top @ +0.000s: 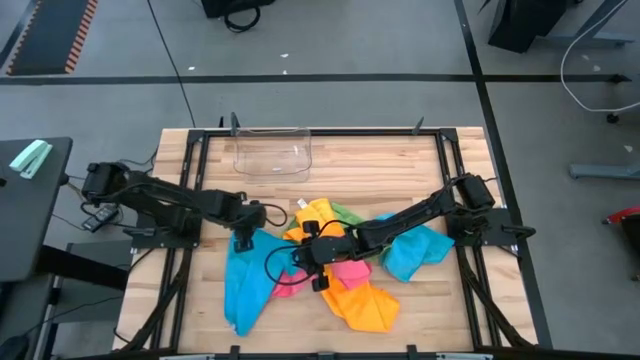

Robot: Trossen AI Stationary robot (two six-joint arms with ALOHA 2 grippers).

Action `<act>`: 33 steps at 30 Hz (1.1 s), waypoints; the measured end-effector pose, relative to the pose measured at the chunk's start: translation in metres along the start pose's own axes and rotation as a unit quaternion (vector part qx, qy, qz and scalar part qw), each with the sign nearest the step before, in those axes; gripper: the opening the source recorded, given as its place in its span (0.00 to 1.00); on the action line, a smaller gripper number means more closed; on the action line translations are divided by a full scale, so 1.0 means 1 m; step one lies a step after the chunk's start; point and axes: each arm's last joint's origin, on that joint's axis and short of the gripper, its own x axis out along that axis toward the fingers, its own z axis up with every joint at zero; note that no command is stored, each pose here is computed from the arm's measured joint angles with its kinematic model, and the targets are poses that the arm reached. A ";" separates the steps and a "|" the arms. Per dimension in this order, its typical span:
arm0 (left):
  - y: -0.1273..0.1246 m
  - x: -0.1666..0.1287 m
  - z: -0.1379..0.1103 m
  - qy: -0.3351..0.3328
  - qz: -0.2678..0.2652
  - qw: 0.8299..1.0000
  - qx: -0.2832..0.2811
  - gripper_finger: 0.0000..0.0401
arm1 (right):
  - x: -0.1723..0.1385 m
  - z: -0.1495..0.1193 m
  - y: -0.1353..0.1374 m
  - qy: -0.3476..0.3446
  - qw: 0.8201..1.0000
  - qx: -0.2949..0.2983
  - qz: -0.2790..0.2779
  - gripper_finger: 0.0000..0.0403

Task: Fold microfiber towels
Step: Fold the left blue microfiber towel

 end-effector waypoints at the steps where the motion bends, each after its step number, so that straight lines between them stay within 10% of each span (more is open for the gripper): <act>1: 0.001 0.002 -0.002 0.014 -0.001 1.000 0.003 0.31 | 0.000 0.000 0.001 0.000 1.000 -0.001 0.003 0.36; 14: -0.010 0.012 -0.007 0.078 -0.029 0.997 -0.005 0.03 | 0.000 0.001 0.001 -0.006 1.000 -0.015 0.005 0.36; 33: 0.012 -0.024 -0.018 0.257 0.079 0.957 -0.106 0.01 | 0.001 -0.001 -0.003 0.001 1.000 -0.027 0.002 0.36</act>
